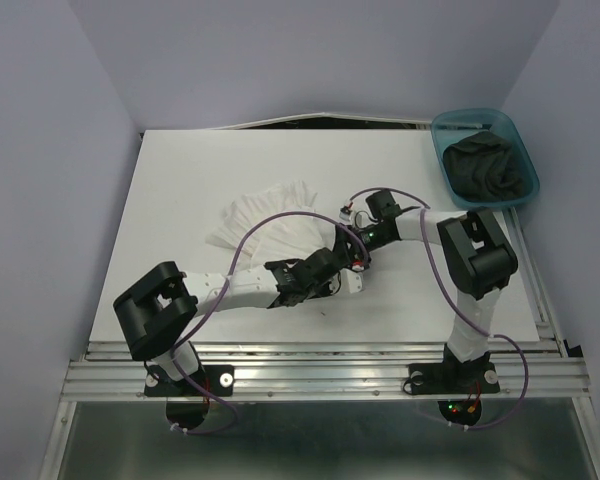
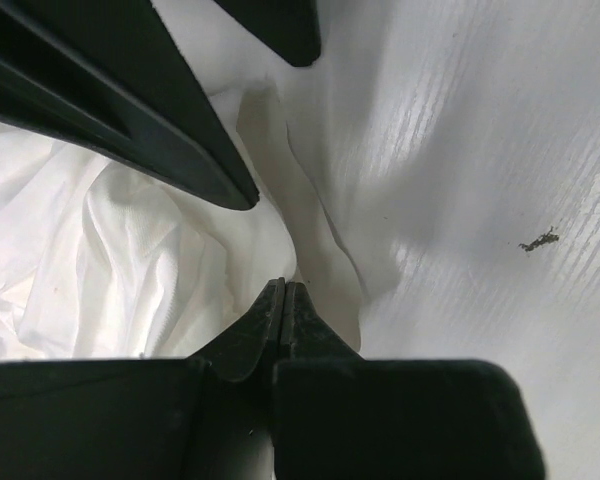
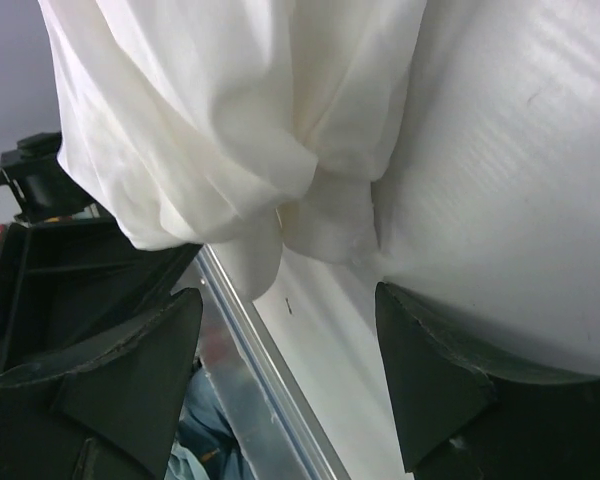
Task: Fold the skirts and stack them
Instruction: Fold the skirt
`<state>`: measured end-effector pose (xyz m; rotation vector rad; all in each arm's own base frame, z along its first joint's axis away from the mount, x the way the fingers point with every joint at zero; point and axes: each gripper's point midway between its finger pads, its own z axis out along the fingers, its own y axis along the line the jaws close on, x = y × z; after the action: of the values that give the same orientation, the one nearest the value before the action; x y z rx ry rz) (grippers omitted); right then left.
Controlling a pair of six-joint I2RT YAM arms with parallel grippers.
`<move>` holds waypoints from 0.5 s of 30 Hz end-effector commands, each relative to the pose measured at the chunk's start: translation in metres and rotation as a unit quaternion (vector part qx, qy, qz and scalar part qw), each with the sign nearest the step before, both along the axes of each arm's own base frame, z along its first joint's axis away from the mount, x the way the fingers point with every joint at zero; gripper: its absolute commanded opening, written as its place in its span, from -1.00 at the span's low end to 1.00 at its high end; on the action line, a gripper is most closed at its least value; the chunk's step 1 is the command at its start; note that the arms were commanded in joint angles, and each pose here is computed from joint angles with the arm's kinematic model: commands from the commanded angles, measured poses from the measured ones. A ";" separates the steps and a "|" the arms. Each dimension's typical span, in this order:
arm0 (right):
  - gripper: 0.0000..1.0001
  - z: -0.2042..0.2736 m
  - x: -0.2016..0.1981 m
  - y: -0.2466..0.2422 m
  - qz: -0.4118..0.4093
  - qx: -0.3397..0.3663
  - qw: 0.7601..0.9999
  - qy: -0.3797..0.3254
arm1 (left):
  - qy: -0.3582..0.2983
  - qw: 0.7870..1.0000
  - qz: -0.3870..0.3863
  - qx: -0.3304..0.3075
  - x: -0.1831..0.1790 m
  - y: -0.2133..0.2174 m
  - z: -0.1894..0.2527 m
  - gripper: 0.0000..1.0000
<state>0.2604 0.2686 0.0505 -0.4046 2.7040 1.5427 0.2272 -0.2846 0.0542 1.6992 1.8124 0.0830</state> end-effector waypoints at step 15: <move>-0.80 -0.026 0.045 0.022 -0.033 -0.021 0.998 -0.051 | 0.010 0.998 0.008 -0.054 0.007 -0.013 0.028 -0.86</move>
<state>0.2925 0.2837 0.0310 -0.3218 2.6891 1.4854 0.2261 -0.2877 0.0522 1.7181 1.8038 0.0543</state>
